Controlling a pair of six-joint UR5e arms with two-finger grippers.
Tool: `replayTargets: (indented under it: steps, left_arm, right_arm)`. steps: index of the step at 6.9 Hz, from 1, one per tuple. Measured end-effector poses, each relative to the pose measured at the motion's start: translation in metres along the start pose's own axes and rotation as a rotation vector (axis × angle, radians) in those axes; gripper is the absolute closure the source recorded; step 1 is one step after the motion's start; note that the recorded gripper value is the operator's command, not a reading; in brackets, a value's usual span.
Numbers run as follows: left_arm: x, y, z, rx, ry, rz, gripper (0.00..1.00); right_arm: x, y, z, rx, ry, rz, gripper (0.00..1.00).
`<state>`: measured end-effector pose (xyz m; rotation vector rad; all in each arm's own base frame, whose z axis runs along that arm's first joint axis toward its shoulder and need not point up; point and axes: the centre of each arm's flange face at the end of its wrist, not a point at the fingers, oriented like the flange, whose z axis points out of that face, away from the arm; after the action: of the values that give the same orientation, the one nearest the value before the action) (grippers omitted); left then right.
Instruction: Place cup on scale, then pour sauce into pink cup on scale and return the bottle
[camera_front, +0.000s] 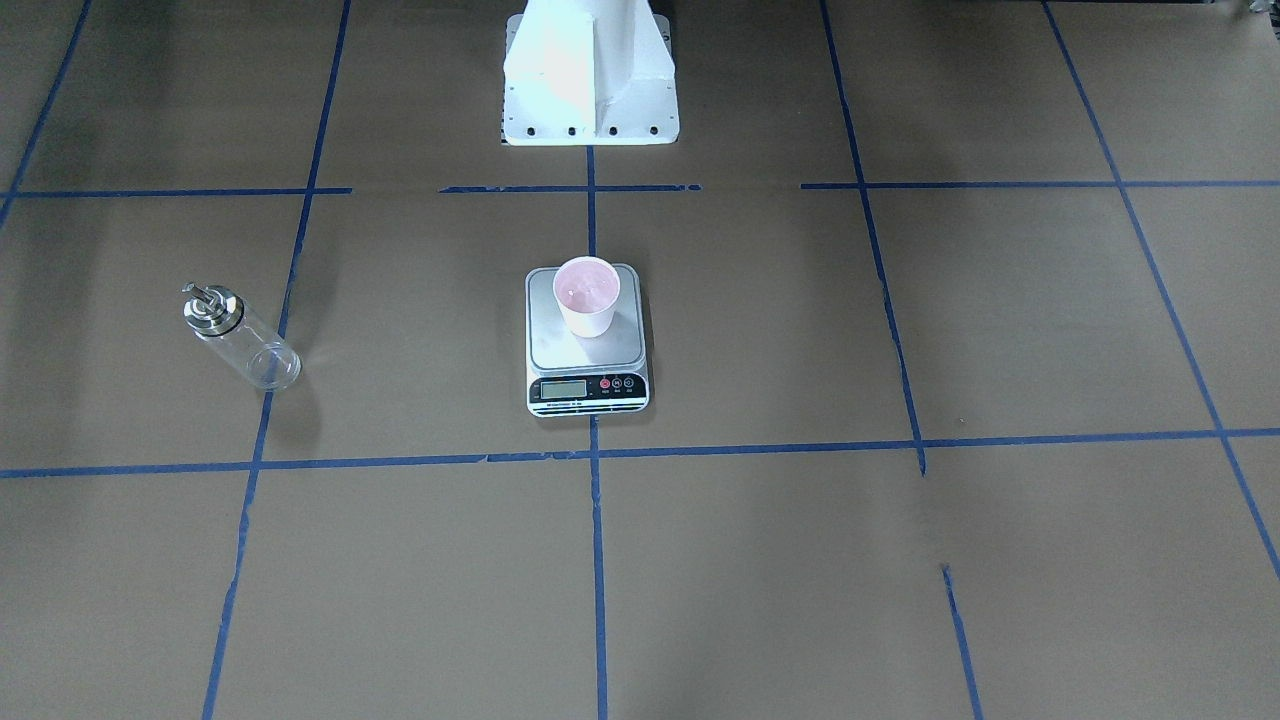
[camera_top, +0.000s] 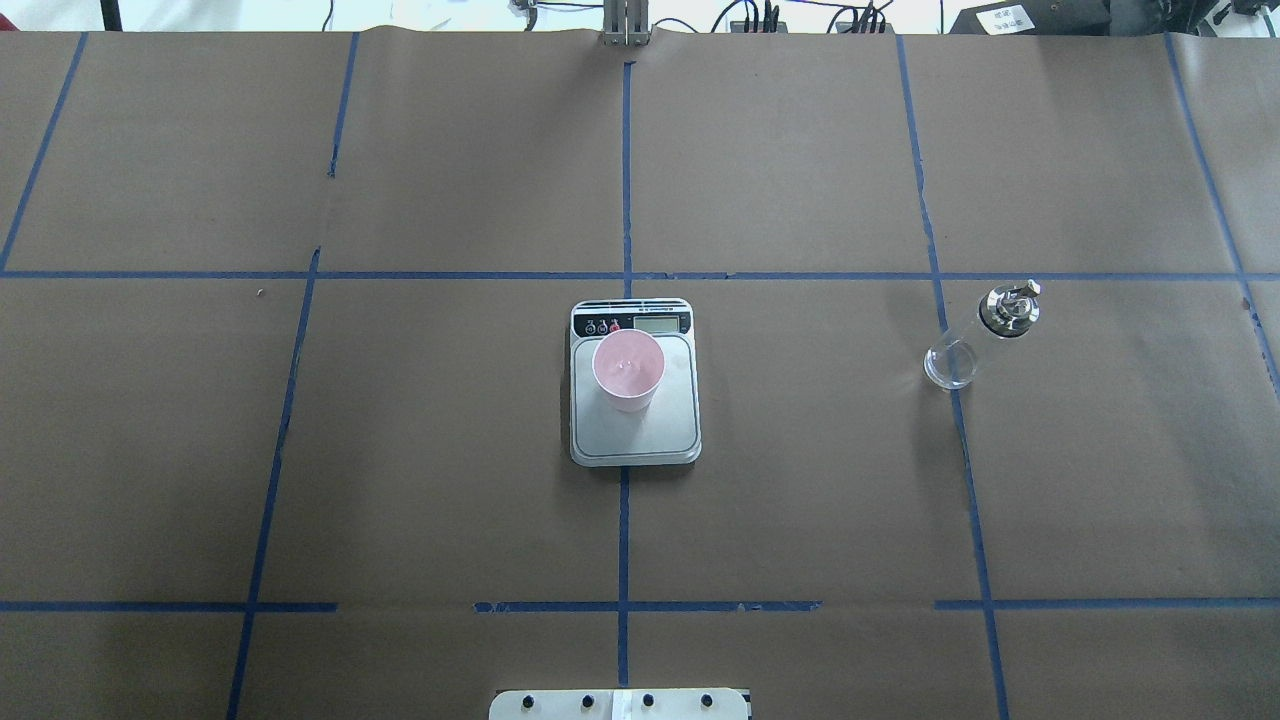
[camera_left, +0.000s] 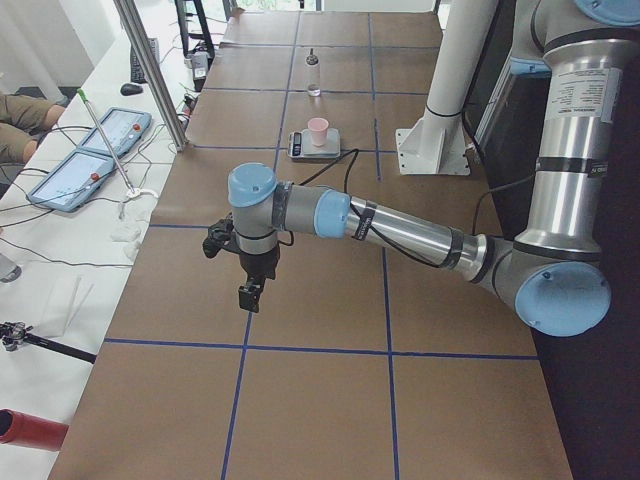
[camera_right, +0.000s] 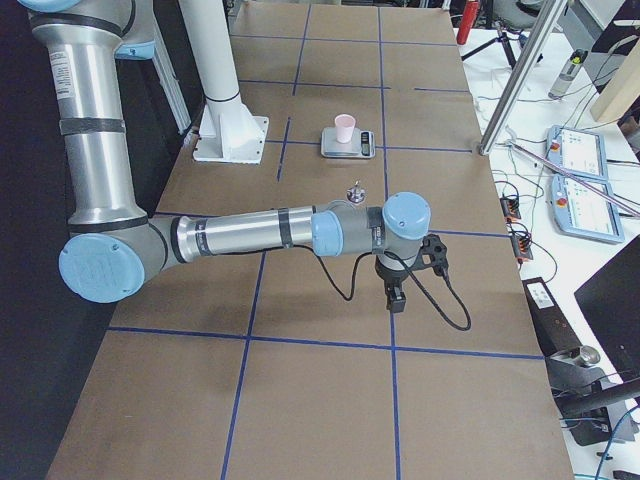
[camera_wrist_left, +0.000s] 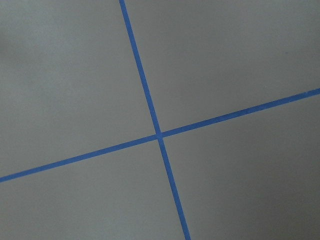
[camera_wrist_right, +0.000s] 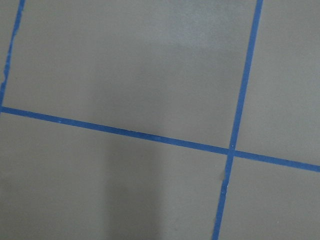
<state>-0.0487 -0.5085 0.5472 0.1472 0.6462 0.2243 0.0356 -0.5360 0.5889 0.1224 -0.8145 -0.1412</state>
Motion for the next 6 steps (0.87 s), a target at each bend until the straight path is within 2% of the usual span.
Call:
replayTargets:
  steps: [3,4,6]
  left_arm:
    - [-0.029,0.047,0.035,-0.073,0.017,0.051,0.0]
    - [-0.045,0.058,0.05,-0.088,0.039,0.034,0.0]
    - [-0.07,0.068,0.086,-0.08,0.11,0.013,0.0]
  right_arm:
    - [0.028,0.032,0.026,-0.032,0.006,0.043,0.0]
    - [0.032,0.039,0.03,-0.041,0.005,0.053,0.0]
    - [0.038,0.048,0.035,-0.052,0.006,0.066,0.0]
